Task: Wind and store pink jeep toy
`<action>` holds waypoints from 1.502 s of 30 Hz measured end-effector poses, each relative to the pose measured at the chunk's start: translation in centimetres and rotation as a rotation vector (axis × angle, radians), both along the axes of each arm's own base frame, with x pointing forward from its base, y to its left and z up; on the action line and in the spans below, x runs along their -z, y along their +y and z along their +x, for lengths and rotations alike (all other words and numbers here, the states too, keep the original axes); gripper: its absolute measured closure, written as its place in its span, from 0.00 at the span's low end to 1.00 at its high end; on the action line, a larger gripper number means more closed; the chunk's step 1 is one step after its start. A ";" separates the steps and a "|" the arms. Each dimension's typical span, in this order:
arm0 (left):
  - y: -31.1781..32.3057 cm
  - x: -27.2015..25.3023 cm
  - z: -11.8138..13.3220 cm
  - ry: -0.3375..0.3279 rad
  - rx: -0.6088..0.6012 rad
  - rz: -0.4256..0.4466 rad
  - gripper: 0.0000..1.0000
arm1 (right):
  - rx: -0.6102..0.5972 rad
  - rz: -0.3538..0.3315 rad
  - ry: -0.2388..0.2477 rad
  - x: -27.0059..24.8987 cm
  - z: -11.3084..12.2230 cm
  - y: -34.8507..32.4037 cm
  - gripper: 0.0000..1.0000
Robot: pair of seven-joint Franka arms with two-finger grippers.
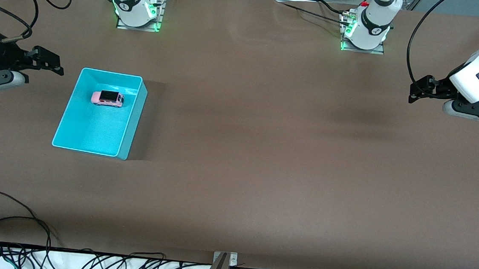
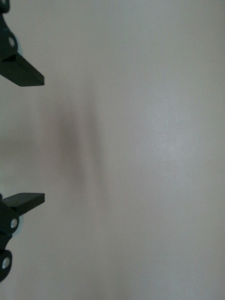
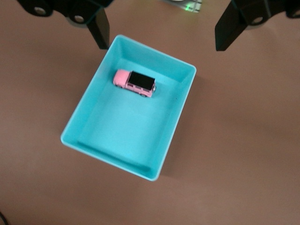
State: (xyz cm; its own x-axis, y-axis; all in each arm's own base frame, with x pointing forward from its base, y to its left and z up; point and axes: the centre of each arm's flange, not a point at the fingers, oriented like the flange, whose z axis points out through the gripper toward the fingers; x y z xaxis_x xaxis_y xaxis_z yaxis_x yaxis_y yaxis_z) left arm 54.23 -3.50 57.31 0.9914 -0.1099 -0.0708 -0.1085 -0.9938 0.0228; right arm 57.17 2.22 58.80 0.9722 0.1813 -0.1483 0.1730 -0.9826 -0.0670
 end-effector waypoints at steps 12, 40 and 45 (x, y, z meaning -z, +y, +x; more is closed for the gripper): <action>0.0 0.0 0.0 0.000 0.000 0.000 0.00 | 0.152 -0.068 0.027 -2.5 -3.4 2.6 0.00; 0.0 0.0 0.0 0.000 0.000 0.000 0.00 | 0.115 -0.051 -0.035 -1.4 -0.6 0.7 0.00; 0.0 0.0 0.0 0.000 0.000 0.000 0.00 | 0.114 -0.051 -0.035 -1.4 -0.6 0.7 0.00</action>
